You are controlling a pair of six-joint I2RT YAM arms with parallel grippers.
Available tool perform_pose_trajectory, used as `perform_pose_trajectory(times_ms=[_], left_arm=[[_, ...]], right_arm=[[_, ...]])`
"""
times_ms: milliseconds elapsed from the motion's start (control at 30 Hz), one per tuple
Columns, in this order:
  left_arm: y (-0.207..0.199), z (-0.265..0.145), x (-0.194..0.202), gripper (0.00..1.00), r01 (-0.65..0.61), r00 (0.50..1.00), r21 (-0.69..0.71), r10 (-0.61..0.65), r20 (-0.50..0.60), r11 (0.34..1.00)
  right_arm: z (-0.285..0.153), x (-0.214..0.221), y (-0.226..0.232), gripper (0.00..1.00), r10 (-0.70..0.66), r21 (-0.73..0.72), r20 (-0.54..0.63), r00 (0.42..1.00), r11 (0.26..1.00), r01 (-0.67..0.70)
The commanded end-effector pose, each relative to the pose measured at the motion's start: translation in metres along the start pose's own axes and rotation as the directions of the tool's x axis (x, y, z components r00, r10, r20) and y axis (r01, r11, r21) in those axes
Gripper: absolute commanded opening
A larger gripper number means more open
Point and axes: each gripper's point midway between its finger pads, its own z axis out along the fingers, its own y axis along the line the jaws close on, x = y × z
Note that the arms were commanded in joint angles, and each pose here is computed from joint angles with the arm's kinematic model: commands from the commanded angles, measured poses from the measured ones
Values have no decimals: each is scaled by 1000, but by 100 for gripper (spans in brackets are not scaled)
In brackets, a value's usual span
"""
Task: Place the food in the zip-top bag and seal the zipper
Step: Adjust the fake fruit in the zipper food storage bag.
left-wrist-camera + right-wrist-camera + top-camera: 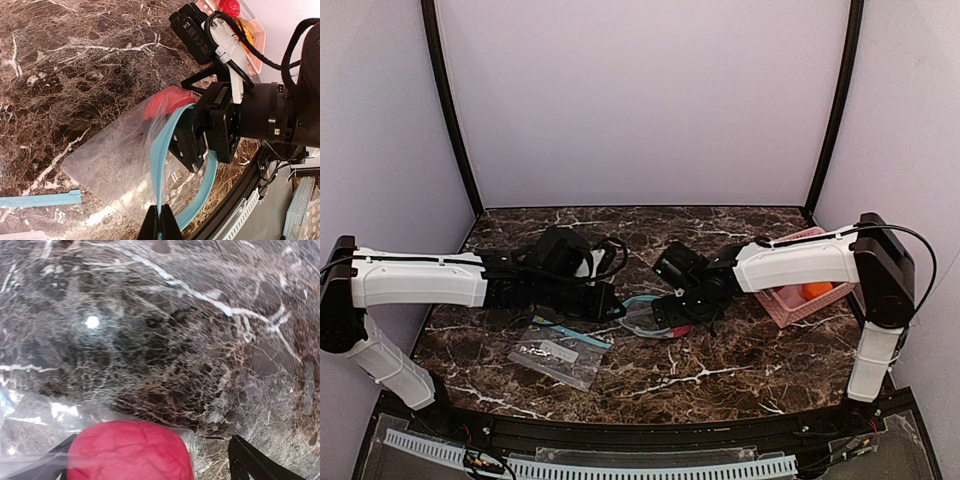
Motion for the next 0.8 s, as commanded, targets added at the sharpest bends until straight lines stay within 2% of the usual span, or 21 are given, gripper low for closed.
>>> perform_pose_trajectory(times_ms=[0, 133, 300, 600, 767], left_arm=[[-1, -5, 1, 1, 5, 1000, 19, -5, 0, 1000], [1, -2, 2, 1, 3, 1000, 12, -3, -6, 1000], [4, 1, 5, 1, 4, 1000, 4, -4, -14, 1000], [14, -7, 2, 1, -2, 1000, -40, 2, 9, 999], [19, -9, 1, 1, 4, 1000, -49, -4, 14, 999]], right_arm=[[-33, -24, 22, 99, -57, -106, 52, 997, 992, 62], [-52, -28, 45, 99, -95, -202, 73, 993, 973, 109], [-68, -25, 52, 99, -114, -220, 98, 989, 966, 133], [-111, -32, 38, 99, -87, -229, 175, 981, 965, 126], [-136, -35, 7, 99, -70, -157, 207, 976, 982, 104]])
